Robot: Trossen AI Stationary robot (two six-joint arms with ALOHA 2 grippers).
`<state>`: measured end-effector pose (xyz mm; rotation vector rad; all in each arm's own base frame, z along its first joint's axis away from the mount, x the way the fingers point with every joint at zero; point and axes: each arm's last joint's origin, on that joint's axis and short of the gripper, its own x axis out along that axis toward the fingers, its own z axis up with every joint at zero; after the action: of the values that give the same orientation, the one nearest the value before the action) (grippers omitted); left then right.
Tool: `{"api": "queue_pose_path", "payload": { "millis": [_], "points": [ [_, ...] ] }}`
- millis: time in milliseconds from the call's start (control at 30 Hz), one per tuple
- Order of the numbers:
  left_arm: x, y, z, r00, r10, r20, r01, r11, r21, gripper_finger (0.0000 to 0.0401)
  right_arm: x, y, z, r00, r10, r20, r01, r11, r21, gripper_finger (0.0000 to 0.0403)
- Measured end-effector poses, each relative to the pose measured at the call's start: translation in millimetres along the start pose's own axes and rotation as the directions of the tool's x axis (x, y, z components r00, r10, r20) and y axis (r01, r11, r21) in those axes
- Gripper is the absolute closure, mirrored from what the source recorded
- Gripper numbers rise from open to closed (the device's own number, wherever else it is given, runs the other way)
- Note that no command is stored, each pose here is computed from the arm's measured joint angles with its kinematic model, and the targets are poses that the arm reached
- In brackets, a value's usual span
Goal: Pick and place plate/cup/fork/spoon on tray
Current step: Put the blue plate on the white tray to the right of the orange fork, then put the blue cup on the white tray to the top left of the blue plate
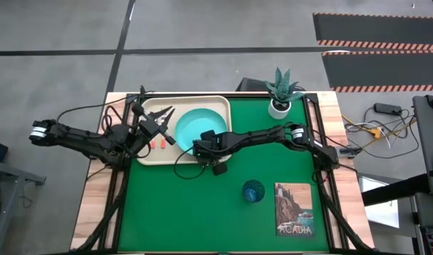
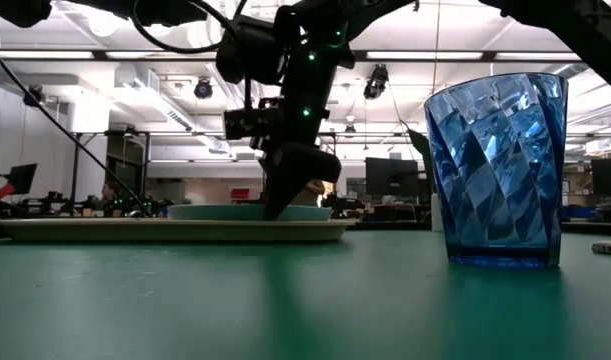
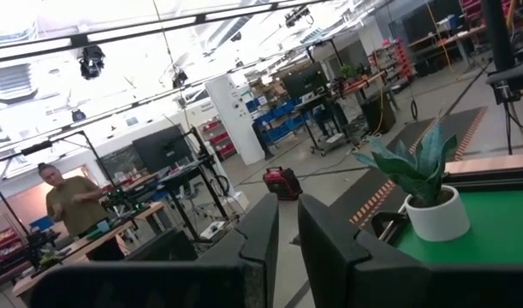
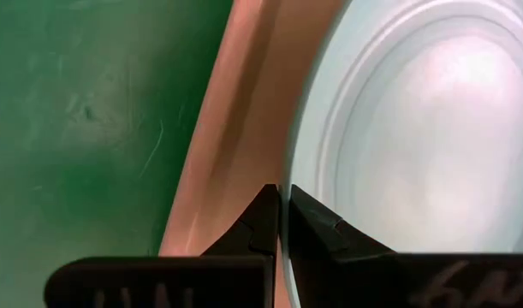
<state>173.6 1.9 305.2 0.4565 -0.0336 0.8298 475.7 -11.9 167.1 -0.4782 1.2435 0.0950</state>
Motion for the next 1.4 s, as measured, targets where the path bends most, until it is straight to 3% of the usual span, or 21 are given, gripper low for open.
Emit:
{"api": "queue_pose_path", "payload": {
  "millis": [400,1000,1400],
  "points": [
    [0.1,-0.1,0.1,1.0,0.0,0.001,0.0,1.0,-0.002,0.0367,4.1,-1.2,-0.6,1.0,-0.011,0.018,0.011,1.0,0.022,0.0389],
    [0.1,-0.1,0.0,1.0,0.0,0.0,0.0,1.0,0.0,0.0367,3.6,-6.6,-4.3,1.0,-0.011,0.008,0.01,0.996,0.091,0.0306],
    [0.1,-0.6,-0.6,1.0,-0.002,-0.001,0.002,1.0,0.002,0.0367,-48.2,-15.1,-5.9,0.998,-0.028,0.064,0.019,0.989,0.146,0.0301]
  ]
}}
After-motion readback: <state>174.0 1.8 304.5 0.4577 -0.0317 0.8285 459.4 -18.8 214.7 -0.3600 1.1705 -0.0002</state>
